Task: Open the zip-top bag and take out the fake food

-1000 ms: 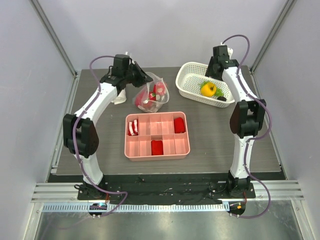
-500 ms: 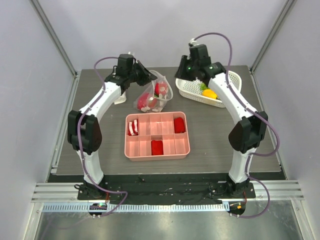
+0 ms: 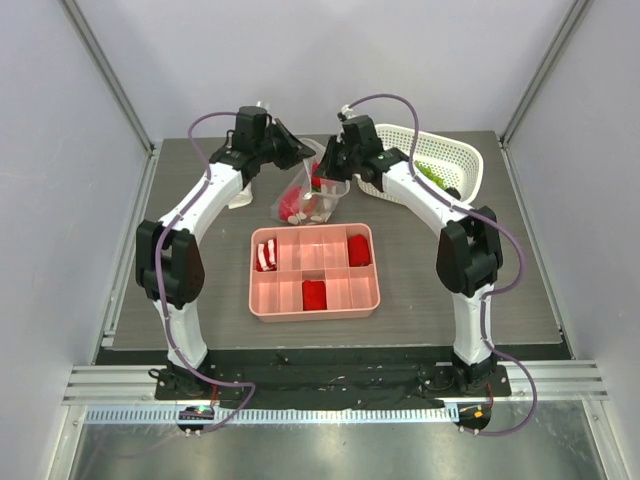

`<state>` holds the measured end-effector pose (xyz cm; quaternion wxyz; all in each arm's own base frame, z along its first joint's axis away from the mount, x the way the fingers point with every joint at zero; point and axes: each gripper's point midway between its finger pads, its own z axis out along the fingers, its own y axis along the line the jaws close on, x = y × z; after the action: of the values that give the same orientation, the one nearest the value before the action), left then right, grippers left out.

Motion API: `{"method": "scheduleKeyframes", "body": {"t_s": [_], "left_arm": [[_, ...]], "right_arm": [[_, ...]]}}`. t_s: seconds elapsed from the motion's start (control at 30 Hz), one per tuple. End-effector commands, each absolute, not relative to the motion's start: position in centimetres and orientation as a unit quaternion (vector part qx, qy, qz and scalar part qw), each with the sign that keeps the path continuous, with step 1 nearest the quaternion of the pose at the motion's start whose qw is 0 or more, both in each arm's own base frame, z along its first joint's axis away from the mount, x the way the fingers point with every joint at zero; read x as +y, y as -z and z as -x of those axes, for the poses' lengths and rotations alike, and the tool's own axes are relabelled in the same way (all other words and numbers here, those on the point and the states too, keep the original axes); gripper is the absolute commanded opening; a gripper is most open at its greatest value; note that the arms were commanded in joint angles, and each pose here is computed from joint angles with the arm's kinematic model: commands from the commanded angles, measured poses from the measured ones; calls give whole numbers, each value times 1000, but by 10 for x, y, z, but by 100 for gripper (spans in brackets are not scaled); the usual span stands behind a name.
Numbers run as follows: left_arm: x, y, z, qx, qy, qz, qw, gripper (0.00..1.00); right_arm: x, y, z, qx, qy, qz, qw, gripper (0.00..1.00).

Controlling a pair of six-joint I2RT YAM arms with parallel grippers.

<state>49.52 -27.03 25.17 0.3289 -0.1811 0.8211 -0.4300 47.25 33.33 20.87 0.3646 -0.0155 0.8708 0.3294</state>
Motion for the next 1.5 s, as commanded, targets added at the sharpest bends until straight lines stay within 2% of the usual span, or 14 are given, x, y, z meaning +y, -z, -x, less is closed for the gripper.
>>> {"method": "scheduleKeyframes", "body": {"t_s": [0.0,0.17,0.33,0.53,0.6,0.73,0.8,0.9,1.0,1.1,1.23,1.3,1.4,1.47], "left_arm": [[-277,-292,-499,795,461,160,361,0],[-274,-288,-499,797,453,164,363,0],[-269,-279,-499,803,440,169,364,0],[-266,-270,-500,808,428,178,365,0],[-265,-267,-500,809,424,179,365,0],[-262,-261,-503,813,414,185,365,0],[-262,-261,-504,814,413,183,366,0],[-262,-263,-506,815,409,179,370,0],[-262,-268,-508,816,407,174,373,0],[-262,-267,-508,820,402,169,371,0],[-265,-268,-507,820,410,167,364,0],[-268,-270,-506,819,412,164,363,0],[-269,-267,-504,822,410,163,359,0],[-269,-262,-502,826,407,162,355,0]], "right_arm": [[346,-218,-487,848,-350,18,398,9],[347,-180,-501,864,-323,5,385,12],[309,-166,-523,875,-218,-37,430,13],[279,-166,-536,882,-126,-48,451,21],[275,-161,-541,884,-116,-51,451,28],[297,-160,-548,883,-161,-9,441,40],[308,-161,-547,881,-185,10,436,40],[331,-168,-543,863,-248,34,438,49],[346,-171,-539,856,-290,47,426,46],[352,-175,-535,847,-316,45,426,47],[352,-169,-541,841,-310,51,439,68],[349,-157,-547,847,-294,51,440,72],[346,-151,-554,848,-275,51,451,82],[346,-154,-559,837,-271,58,471,95]]}}
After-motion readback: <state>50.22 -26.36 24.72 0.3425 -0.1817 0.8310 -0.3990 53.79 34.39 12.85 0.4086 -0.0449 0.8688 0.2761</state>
